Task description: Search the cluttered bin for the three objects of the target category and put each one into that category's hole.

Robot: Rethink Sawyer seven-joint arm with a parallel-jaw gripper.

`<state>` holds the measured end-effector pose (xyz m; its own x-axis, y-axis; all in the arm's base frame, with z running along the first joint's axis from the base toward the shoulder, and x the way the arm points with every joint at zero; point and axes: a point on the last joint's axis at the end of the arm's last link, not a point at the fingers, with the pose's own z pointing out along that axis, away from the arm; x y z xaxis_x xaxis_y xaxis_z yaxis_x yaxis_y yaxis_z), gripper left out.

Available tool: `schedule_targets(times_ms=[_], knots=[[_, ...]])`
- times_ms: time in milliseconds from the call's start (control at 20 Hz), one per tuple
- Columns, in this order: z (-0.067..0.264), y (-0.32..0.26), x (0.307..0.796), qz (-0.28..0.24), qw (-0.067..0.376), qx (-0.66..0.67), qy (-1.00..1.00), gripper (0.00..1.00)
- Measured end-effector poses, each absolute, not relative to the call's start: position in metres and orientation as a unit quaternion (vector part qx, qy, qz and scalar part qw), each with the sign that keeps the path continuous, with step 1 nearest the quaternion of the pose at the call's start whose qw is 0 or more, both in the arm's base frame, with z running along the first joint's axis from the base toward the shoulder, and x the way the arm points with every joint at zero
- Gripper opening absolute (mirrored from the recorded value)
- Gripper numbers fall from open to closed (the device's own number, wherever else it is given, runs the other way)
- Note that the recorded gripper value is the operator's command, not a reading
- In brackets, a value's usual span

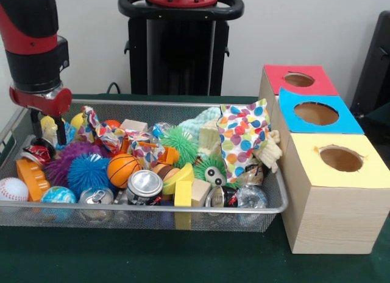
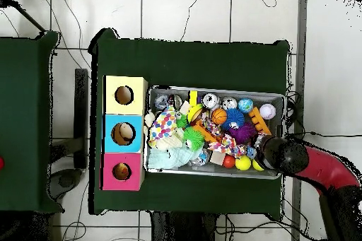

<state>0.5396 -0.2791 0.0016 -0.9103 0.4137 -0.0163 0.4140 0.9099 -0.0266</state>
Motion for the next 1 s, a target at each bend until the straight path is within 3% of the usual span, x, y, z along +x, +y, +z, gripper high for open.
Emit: schedule_targets(times_ms=[850, 900, 1000], knots=[[0.001, -0.273, 0.542, -0.014, 0.004, 0.206, 0.978, 1.0], [0.001, -0.269, 0.544, -0.014, 0.005, 0.203, 0.979, 0.0], [0.001, -0.268, 0.545, -0.014, 0.005, 0.202, 0.979, 0.0]])
